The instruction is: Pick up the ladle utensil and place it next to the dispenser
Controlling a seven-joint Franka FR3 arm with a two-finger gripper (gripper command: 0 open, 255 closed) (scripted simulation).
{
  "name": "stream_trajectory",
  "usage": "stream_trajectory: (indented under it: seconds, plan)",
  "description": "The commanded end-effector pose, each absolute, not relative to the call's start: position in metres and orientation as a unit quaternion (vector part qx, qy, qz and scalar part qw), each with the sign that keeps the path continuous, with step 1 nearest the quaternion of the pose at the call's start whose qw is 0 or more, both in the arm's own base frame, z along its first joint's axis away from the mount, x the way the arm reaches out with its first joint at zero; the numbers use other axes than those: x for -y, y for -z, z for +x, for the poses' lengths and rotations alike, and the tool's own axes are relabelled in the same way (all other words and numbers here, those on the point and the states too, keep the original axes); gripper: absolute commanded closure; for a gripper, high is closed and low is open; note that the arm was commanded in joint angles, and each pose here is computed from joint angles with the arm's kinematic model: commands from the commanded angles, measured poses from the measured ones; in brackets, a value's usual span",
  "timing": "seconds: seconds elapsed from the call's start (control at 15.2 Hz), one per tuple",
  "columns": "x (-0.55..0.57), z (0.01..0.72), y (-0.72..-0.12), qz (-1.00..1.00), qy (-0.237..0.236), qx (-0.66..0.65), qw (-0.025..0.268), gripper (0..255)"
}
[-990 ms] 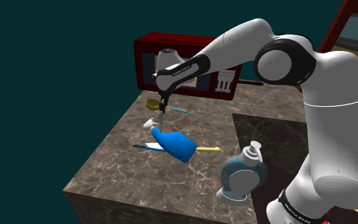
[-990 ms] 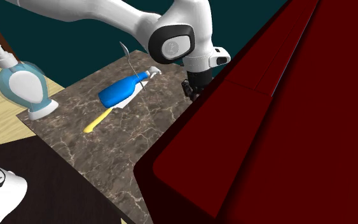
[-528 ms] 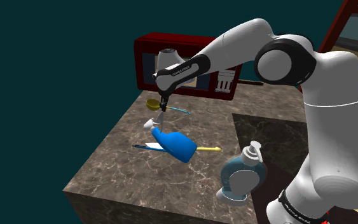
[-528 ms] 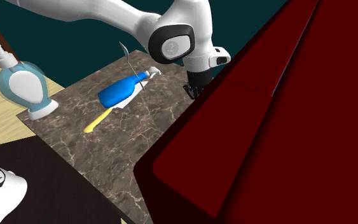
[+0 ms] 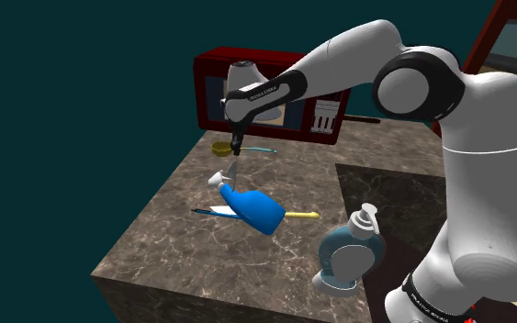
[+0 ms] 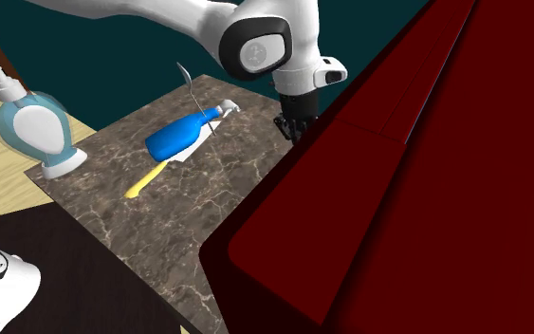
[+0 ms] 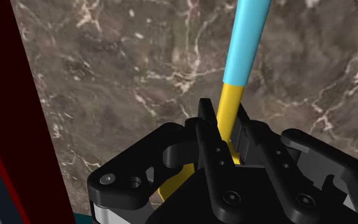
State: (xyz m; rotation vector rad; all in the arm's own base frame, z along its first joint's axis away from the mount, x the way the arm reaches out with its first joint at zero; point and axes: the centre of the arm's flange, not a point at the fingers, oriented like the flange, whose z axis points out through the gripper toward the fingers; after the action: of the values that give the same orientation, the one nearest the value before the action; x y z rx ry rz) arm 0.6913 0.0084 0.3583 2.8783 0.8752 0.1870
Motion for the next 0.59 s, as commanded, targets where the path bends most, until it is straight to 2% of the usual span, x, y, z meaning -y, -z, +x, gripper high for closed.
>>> stream_trajectory:
  seconds: [0.0, 0.53]
  plan:
    - [-0.009, 0.691, -0.369, 0.953, -0.062, -0.290, 0.064, 255]
    - [-0.009, 0.691, -0.411, 0.953, -0.062, -0.290, 0.064, 255]
